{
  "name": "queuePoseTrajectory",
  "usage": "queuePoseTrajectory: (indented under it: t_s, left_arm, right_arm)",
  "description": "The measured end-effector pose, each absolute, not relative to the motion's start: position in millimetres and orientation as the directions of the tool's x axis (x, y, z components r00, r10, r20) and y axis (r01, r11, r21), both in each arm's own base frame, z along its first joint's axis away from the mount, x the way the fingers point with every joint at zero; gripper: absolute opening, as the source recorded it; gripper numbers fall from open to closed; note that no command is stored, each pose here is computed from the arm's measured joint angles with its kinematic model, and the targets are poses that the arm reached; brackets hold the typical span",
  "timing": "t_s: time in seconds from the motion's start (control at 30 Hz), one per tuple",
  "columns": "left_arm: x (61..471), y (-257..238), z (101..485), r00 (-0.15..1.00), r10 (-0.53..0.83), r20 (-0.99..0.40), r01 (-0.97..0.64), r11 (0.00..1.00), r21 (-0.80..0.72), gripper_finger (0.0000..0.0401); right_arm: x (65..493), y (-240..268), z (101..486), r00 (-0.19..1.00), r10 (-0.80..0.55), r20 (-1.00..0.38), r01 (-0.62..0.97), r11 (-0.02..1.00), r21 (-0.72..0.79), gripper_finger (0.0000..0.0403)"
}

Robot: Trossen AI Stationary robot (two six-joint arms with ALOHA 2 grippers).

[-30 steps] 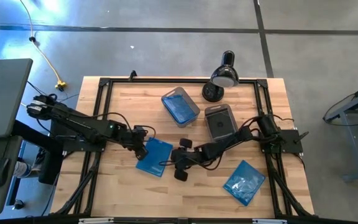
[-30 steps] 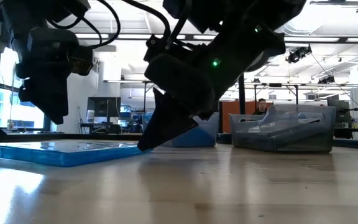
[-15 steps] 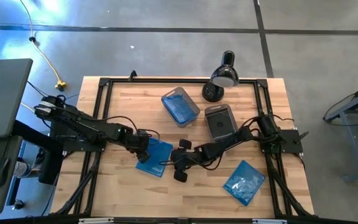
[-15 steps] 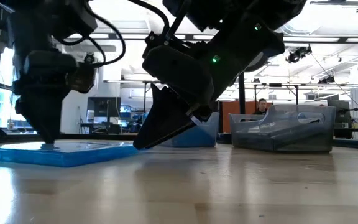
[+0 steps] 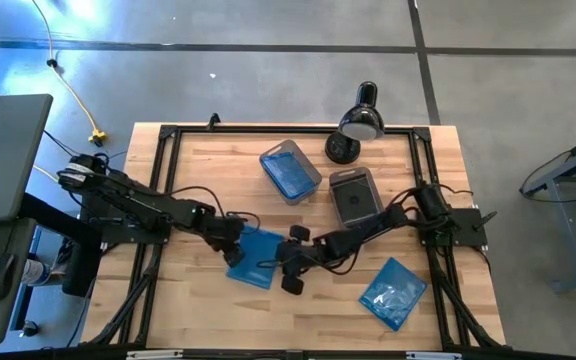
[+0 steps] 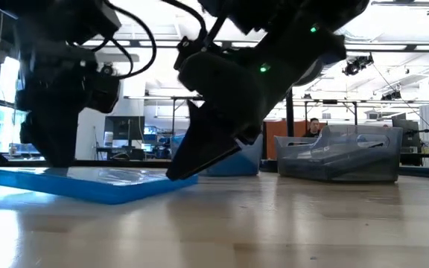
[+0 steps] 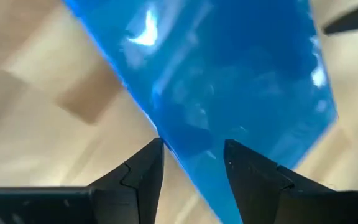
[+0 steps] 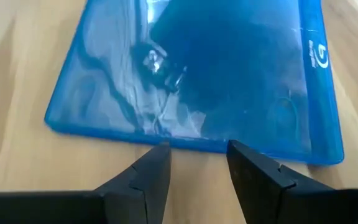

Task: Pick & place jewel cases by type
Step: Put the left blue CD case into the left black bin

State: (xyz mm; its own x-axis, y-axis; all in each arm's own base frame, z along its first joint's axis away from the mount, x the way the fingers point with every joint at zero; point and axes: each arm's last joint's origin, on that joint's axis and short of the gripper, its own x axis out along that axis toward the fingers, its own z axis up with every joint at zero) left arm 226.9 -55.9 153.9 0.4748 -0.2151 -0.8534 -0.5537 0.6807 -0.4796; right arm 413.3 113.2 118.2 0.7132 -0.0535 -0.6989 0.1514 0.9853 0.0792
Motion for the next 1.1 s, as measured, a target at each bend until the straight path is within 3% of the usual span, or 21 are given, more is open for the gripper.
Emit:
queuePoseTrajectory:
  t_s: [0.4, 0.63, 0.83, 1.1]
  left_arm:
    - [237.9, -59.7, 162.6, 0.577, -0.279, -0.768, -0.487, 0.637, -0.597, 0.0163]
    - [238.9, -61.0, 148.1, 0.496, -0.307, -0.813, -0.536, 0.628, -0.564, 0.0163]
    - [242.2, -62.7, 130.9, 0.415, -0.333, -0.847, -0.567, 0.634, -0.527, 0.0163]
    - [244.3, -63.6, 131.5, 0.441, -0.347, -0.828, -0.536, 0.638, -0.553, 0.0163]
  right_arm:
    - [413.1, 114.7, 119.2, 0.709, -0.028, -0.704, 0.145, 0.984, 0.107, 0.0154]
    - [412.0, 115.6, 118.7, 0.705, -0.044, -0.708, 0.086, 0.996, 0.024, 0.0154]
    - [394.2, 115.1, 144.8, 0.646, -0.113, -0.755, 0.091, 0.993, -0.071, 0.0154]
    - [367.9, 124.4, 156.6, 0.526, -0.124, -0.842, 0.056, 0.992, -0.11, 0.0154]
